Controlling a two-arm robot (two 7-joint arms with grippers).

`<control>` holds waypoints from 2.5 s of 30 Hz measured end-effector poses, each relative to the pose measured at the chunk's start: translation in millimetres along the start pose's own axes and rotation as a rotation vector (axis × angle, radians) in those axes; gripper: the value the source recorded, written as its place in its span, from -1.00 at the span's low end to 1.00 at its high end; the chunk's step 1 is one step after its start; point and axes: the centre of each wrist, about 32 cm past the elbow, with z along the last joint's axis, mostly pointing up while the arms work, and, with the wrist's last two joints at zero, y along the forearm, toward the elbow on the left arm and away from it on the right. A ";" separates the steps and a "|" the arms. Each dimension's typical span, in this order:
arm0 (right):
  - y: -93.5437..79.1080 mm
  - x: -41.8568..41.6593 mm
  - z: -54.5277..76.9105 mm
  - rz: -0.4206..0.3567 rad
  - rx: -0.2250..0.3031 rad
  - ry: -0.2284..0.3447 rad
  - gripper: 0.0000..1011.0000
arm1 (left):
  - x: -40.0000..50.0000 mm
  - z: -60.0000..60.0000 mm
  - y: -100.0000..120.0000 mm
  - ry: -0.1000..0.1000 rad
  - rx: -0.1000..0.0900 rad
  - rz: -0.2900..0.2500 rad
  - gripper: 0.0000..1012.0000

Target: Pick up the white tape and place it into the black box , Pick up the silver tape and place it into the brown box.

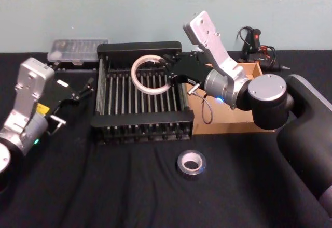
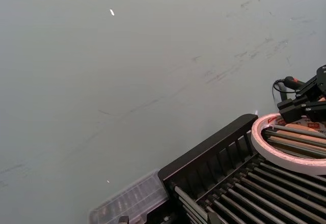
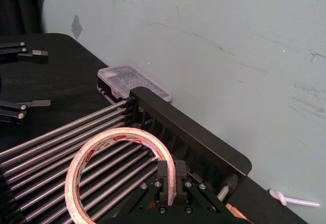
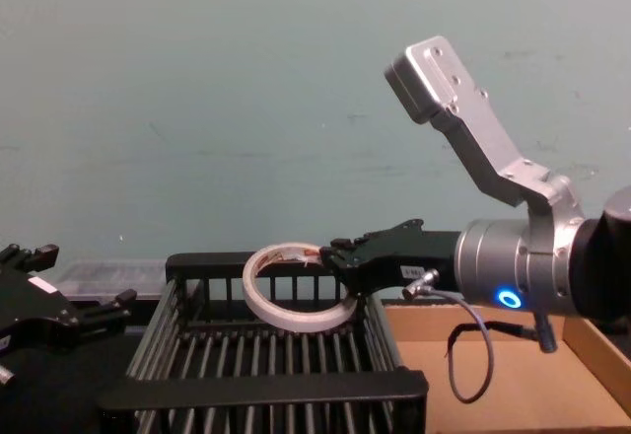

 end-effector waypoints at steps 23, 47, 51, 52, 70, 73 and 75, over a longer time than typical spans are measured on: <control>-0.4 0.6 1.1 -0.002 0.003 0.001 0.36 | 0.0 0.0 0.0 0.000 0.000 0.000 0.98; -0.4 0.6 1.3 -0.001 0.004 0.001 0.98 | 0.0 0.0 0.0 0.000 0.000 0.000 0.98; -1.8 1.1 1.4 -0.002 0.007 0.002 0.98 | 0.0 0.0 0.0 0.000 0.000 0.000 0.98; -3.2 1.9 1.2 -0.003 0.009 0.003 0.98 | 0.0 0.0 0.0 0.000 0.000 0.000 0.98; -65.5 12.7 -10.2 -0.073 0.027 0.027 0.98 | 0.0 0.0 0.0 0.000 0.000 0.000 0.98; -80.4 11.5 -13.8 -0.088 0.022 0.030 0.98 | 0.0 0.0 0.0 0.000 0.000 0.000 0.98; -87.3 10.3 -15.7 -0.093 0.017 0.031 0.98 | 0.0 0.0 0.0 0.000 0.000 0.000 0.98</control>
